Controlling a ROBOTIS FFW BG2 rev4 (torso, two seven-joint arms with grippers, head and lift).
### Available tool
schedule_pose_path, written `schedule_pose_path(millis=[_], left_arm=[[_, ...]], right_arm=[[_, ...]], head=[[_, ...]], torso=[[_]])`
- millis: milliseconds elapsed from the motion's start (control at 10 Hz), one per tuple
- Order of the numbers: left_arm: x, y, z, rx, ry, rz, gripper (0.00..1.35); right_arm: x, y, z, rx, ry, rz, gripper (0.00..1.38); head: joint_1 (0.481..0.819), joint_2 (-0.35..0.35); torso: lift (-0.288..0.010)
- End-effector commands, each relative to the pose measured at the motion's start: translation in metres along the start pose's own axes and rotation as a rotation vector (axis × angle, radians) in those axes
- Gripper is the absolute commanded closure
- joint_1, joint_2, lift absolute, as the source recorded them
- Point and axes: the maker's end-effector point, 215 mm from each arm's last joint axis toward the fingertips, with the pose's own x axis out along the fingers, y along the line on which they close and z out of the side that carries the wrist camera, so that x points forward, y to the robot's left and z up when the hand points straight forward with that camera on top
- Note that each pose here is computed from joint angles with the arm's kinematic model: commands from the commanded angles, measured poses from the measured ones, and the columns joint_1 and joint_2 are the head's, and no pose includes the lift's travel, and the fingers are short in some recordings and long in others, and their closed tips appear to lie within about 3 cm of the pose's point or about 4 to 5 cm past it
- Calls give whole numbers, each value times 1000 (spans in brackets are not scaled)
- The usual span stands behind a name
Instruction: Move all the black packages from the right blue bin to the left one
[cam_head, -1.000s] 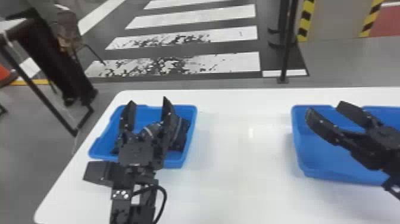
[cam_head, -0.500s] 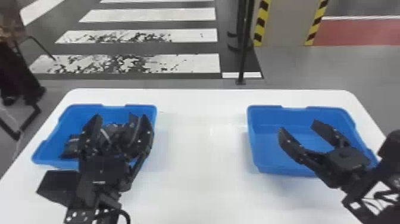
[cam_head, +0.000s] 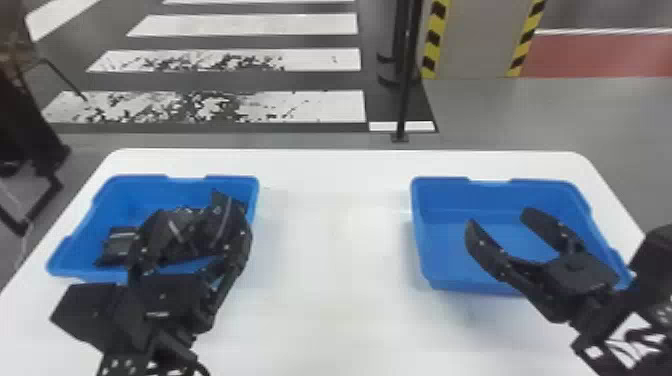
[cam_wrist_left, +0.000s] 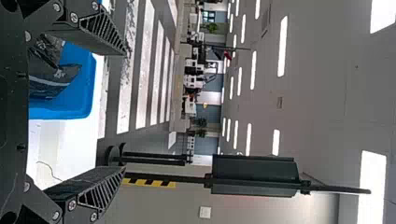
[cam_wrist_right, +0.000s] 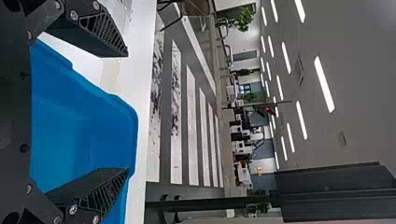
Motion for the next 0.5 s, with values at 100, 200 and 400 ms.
schedule_pose_path(millis=[100,200,400], left_arm=[[0,1,1,-5,-2,2,197],[0,1,3,-8,-9,2,197],[0,0,5,-14,-16,1,197]], right_arm=[[-1,0,1,-2,-1,-2,165],[-1,0,2,-5,-3,-3,168],[-4,-4,4,-11,-7,-13,177]], head=[[695,37],[695,38],[695,36]], torso=[[-180],[-180],[-180]])
